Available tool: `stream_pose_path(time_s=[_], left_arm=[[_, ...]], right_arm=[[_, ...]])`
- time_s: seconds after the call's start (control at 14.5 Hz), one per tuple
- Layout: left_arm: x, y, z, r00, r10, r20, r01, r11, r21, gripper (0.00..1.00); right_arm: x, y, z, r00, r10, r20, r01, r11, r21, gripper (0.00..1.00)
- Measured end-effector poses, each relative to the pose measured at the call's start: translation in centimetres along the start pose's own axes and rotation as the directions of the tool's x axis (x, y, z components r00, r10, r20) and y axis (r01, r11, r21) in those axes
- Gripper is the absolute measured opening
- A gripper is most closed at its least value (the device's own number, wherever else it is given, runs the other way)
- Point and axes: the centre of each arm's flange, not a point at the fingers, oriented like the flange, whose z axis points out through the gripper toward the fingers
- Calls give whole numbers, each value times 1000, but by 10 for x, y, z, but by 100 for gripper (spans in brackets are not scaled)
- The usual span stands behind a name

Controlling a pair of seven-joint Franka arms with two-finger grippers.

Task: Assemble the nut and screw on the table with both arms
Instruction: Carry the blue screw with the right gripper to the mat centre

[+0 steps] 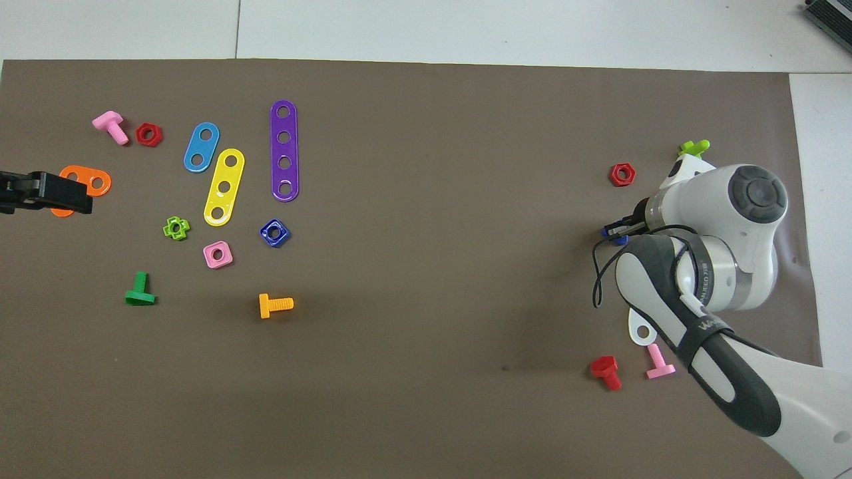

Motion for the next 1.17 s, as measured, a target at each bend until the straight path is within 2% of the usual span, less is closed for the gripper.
stream_pose_path(time_s=[0.28,0.55,0.76,1.03,1.17], left_arm=[[0,0,0,1000,0,0,0,1000,0,100],[0,0,0,1000,0,0,0,1000,0,100],[0,0,0,1000,0,0,0,1000,0,100],[0,0,0,1000,0,0,0,1000,0,100],[0,0,0,1000,0,0,0,1000,0,100]], right_arm=[[8,5,-15,1000,10,4,-10,1000,2,19],[47,-7,-93,996,85,-6,-85,996,9,19],[77,-75,-128,992,116,-51,-115,993,22,19],[110,-193,-119,983,170,-71,-167,985,48,19],[119,-237,-103,973,225,-58,-222,974,54,19]])
